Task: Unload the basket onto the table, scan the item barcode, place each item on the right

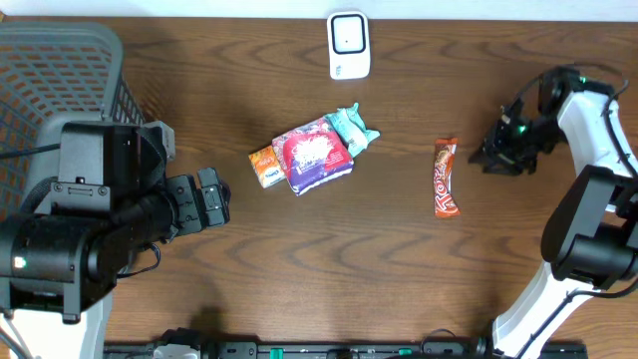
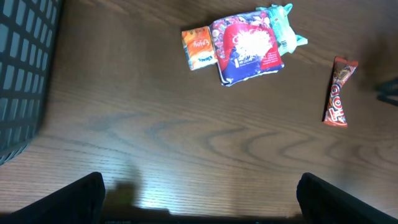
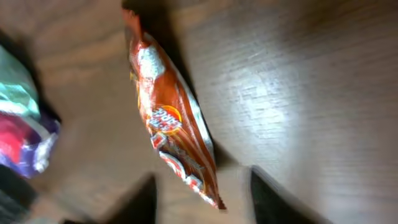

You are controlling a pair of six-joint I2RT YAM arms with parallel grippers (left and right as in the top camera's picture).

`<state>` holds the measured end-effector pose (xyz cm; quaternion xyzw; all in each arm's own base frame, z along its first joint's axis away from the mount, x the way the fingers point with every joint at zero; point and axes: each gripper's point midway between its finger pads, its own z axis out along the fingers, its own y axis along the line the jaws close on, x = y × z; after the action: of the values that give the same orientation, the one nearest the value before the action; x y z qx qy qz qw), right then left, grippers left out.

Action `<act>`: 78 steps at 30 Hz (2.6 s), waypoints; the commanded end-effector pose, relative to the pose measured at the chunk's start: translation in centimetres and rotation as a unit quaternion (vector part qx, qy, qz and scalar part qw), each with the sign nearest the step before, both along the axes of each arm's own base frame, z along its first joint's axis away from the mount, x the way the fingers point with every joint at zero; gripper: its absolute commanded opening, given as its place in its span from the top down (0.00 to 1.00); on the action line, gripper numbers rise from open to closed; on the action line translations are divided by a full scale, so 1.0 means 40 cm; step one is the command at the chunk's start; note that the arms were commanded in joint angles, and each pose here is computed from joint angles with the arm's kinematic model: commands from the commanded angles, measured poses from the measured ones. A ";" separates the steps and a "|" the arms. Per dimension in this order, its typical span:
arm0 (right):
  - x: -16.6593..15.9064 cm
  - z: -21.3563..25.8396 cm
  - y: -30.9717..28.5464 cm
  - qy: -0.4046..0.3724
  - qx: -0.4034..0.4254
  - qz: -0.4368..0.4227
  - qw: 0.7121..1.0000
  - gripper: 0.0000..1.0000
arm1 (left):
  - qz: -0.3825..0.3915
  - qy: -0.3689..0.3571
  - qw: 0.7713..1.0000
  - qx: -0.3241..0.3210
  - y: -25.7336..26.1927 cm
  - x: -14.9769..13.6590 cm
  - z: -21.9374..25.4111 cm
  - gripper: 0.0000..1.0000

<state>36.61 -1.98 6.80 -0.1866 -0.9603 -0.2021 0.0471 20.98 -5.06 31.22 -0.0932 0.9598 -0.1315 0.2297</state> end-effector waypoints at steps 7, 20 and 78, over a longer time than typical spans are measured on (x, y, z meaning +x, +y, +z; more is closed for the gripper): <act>0.031 0.005 0.016 -0.018 -0.111 0.081 0.990 0.01 | -0.008 0.001 1.000 -0.001 -0.003 -0.001 -0.001 0.02; 0.031 -0.083 0.018 -0.019 -0.164 0.079 0.983 0.06 | -0.008 0.001 1.000 -0.001 -0.003 -0.001 -0.001 0.02; -0.017 -0.149 0.148 -0.037 -0.021 0.114 0.993 0.17 | -0.008 0.001 1.000 -0.001 -0.003 -0.001 -0.001 0.02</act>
<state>36.39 6.43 2.20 -0.0707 -0.9606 -0.2679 0.0207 20.98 -5.07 31.22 -0.0931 0.9598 -0.1316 0.2297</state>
